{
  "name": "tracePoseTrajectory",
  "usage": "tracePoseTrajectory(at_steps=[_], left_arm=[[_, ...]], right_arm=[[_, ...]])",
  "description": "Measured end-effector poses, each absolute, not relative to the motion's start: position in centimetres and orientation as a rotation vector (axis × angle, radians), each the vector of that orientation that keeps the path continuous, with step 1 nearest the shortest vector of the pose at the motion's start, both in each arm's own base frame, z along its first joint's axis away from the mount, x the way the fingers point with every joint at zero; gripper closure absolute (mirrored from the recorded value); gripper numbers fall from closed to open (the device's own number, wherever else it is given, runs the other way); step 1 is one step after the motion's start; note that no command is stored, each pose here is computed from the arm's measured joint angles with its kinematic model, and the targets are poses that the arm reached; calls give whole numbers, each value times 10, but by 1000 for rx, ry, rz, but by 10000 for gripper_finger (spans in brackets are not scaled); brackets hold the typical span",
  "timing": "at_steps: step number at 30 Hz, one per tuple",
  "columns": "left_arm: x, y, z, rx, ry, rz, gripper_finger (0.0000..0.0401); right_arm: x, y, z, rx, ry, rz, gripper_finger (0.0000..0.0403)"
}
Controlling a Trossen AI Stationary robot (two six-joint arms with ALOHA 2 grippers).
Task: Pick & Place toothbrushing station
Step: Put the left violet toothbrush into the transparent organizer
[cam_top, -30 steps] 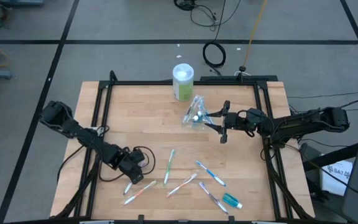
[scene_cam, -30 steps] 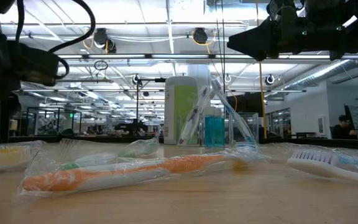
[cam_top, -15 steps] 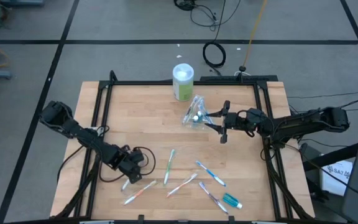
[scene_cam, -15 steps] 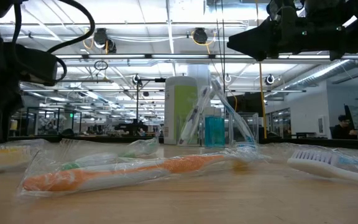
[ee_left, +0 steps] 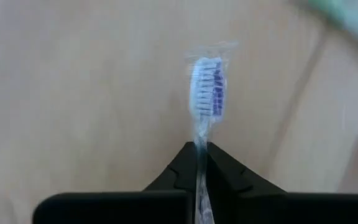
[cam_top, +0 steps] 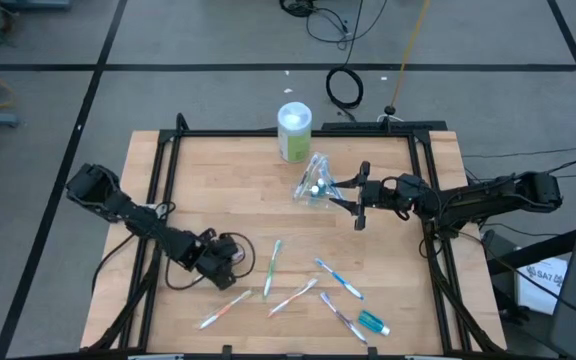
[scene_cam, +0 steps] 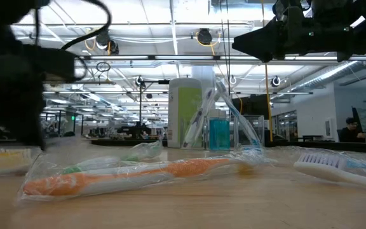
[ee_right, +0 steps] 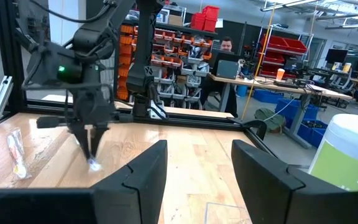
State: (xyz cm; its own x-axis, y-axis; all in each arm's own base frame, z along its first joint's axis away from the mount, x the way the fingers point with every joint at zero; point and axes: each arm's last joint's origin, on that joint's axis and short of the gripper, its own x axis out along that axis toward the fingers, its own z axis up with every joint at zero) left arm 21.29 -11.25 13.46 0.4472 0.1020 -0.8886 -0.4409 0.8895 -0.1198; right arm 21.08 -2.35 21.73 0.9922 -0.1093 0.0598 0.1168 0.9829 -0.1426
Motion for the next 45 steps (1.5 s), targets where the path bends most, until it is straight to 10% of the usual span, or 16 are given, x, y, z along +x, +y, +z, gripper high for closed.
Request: tracePoseTrajectory(at_steps=[23, 45], left_arm=[[299, -9, 280, 30, -116, 428, 394], [350, 72, 171, -28, -207, 504, 388]], right_arm=[[211, -24, 217, -117, -53, -113, 231], [211, -24, 217, -120, -51, -113, 231]])
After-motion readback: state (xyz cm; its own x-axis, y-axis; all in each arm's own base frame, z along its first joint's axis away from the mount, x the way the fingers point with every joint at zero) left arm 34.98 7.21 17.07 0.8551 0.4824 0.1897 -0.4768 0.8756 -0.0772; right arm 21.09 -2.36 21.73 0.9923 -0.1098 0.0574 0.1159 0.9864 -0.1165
